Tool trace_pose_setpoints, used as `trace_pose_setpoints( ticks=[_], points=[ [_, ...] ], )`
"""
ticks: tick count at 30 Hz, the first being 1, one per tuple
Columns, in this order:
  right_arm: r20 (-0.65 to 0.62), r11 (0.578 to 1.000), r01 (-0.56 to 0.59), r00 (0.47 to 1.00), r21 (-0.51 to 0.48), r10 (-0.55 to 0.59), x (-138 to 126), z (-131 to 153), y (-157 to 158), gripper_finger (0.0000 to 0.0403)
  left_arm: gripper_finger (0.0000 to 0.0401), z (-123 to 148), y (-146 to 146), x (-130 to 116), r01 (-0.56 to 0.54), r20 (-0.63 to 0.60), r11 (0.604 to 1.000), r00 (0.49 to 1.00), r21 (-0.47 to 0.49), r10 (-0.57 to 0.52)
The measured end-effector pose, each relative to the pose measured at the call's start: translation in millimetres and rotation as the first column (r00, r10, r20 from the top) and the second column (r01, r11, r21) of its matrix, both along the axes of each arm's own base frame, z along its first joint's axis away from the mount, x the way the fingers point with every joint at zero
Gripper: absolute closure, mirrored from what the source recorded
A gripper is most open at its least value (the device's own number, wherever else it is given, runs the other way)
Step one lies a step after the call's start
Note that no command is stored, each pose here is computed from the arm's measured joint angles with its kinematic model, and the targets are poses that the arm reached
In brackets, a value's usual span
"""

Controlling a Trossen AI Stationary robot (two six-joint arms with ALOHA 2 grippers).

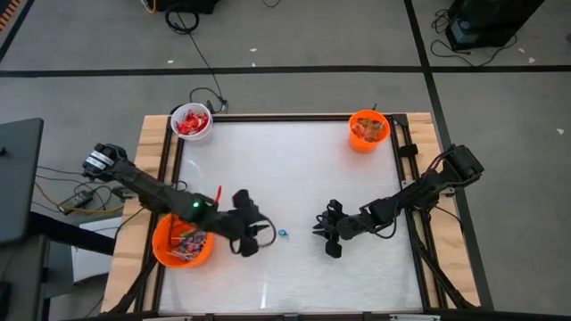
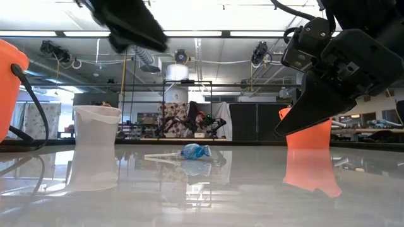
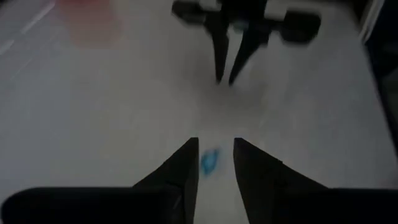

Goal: Sort candy by brand, put in halloween buckets
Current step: Put the blue lollipop into the bottom orange bucket

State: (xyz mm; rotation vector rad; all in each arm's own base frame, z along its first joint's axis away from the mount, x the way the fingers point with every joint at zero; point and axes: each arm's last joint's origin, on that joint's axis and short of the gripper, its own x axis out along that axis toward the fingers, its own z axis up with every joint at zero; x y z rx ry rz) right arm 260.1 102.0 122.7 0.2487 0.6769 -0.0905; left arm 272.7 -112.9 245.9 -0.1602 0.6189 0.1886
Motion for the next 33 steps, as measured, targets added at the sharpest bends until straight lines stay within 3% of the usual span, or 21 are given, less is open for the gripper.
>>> trace_pose_setpoints(
  ticks=[5,10,19,33],
  points=[
    [0.0,1.0,-0.001,1.0,0.0,0.001,0.0,0.0,0.0,0.032,0.0252,-37.0,16.4,10.0,0.062,0.157,0.996,0.986,-0.069,-0.051],
    [0.0,1.0,-0.002,1.0,-0.001,0.002,0.0,0.0,0.0,0.032,0.021,-70.8,24.2,20.5,0.099,0.212,0.995,0.973,-0.012,-0.095],
    [0.001,1.0,0.005,1.0,-0.006,-0.005,0.3,0.0,-1.0,0.032,0.0203,-123.2,18.4,49.8,0.192,0.124,0.98,0.972,0.061,-0.198],
    [-0.001,1.0,0.006,1.0,-0.008,-0.006,0.1,-0.1,-1.1,0.032,0.0203,-143.9,17.1,53.2,0.201,-0.041,0.978,0.979,0.058,-0.199]
  ],
)
